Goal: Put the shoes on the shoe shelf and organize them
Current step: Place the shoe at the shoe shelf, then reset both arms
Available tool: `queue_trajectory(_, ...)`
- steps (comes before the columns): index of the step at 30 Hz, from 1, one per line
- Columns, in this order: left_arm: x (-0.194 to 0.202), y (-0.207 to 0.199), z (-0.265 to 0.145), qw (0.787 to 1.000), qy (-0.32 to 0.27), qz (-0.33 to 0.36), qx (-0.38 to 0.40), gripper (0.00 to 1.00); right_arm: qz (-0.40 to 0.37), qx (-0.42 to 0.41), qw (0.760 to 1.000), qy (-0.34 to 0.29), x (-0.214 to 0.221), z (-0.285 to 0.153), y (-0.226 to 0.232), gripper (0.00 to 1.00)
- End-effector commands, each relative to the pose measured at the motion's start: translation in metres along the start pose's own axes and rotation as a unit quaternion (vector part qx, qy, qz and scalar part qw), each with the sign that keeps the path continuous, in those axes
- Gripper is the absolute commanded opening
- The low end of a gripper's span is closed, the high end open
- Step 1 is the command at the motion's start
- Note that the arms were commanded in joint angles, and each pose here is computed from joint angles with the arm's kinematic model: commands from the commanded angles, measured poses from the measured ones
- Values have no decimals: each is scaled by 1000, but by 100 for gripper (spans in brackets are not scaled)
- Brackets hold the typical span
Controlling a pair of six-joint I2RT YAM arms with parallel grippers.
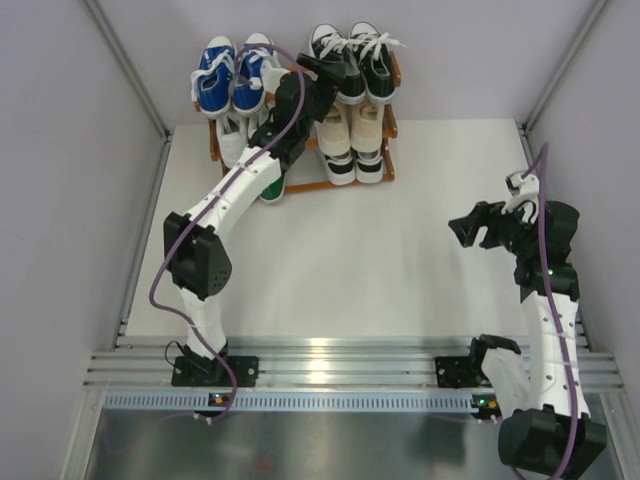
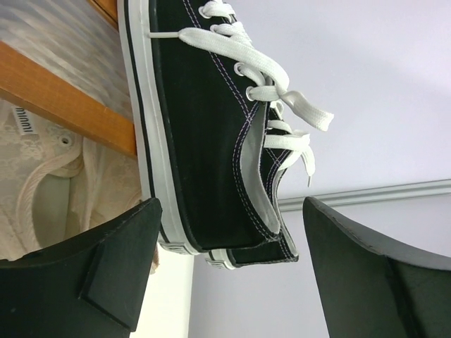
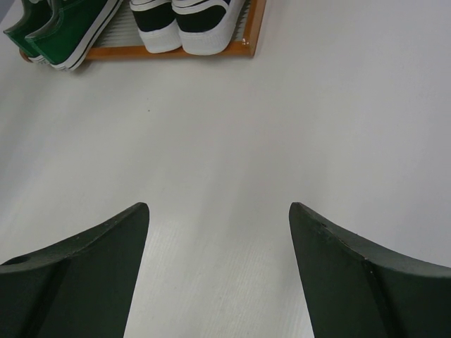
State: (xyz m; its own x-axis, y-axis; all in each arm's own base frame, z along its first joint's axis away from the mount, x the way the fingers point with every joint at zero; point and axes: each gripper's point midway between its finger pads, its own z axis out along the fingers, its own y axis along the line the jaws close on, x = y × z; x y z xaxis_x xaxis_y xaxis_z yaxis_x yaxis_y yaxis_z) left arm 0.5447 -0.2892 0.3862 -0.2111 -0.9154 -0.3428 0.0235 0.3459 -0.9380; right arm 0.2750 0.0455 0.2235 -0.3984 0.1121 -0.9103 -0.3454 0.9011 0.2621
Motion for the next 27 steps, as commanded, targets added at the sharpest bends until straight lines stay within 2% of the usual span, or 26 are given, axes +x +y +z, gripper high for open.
queue_trajectory(1, -35, -52, -32, 998, -27, 18, 59, 86, -46, -4, 998, -30, -22, -8, 4, 81)
queue_trajectory(5, -51, -71, -53, 993, -34, 84, 82, 87, -90, -23, 995, -25, -20, -12, 10, 99)
queue_trajectory(8, -69, -82, -79, 982, -41, 154, 100, 90, -121, -23, 992, -34, -23, -16, 12, 99)
queue_trajectory(9, -74, -81, -86, 973, -43, 201, 103, 91, -130, -20, 991, -35, -23, -17, 10, 99)
queue_trajectory(11, -83, -82, -115, 960, -41, 252, 116, 94, -139, -12, 989, -40, -26, -19, 9, 99)
queue_trajectory(12, -87, -79, -126, 944, -45, 305, 120, 95, -140, -1, 989, -43, -27, -19, 5, 99)
queue_trajectory(13, -98, -89, -155, 933, -55, 328, 137, 96, -141, 5, 989, -43, -28, -20, 2, 99)
queue_trajectory(14, -92, -59, -159, 925, -41, 359, 115, 97, -144, 10, 988, -46, -29, -20, 1, 99)
queue_trajectory(15, -91, -37, -169, 907, -30, 408, 97, 98, -150, 19, 987, -50, -31, -22, -1, 99)
queue_trajectory(16, -105, -43, -202, 896, -50, 427, 111, 98, -152, 25, 987, -53, -33, -24, -2, 99)
queue_trajectory(17, -96, 8, -205, 885, -27, 459, 67, 98, -154, 31, 986, -58, -36, -26, -2, 99)
queue_trajectory(18, -101, 25, -217, 864, -31, 500, 53, 98, -155, 42, 985, -62, -38, -28, -5, 99)
queue_trajectory(19, -116, 23, -247, 855, -57, 512, 59, 98, -157, 45, 985, -63, -40, -30, -4, 99)
queue_trajectory(20, -110, 76, -252, 835, -35, 549, 10, 98, -161, 50, 984, -64, -42, -32, -5, 99)
queue_trajectory(21, -122, 76, -278, 833, -60, 550, 14, 98, -163, 60, 983, -60, -41, -33, -9, 100)
queue_trajectory(23, -116, 128, -294, 822, -37, 568, -24, 98, -152, 79, 983, -60, -44, -35, -15, 99)
queue_trajectory(27, -118, 161, -336, 826, -46, 561, -26, 98, -66, 175, 980, -74, -48, -40, -45, 99)
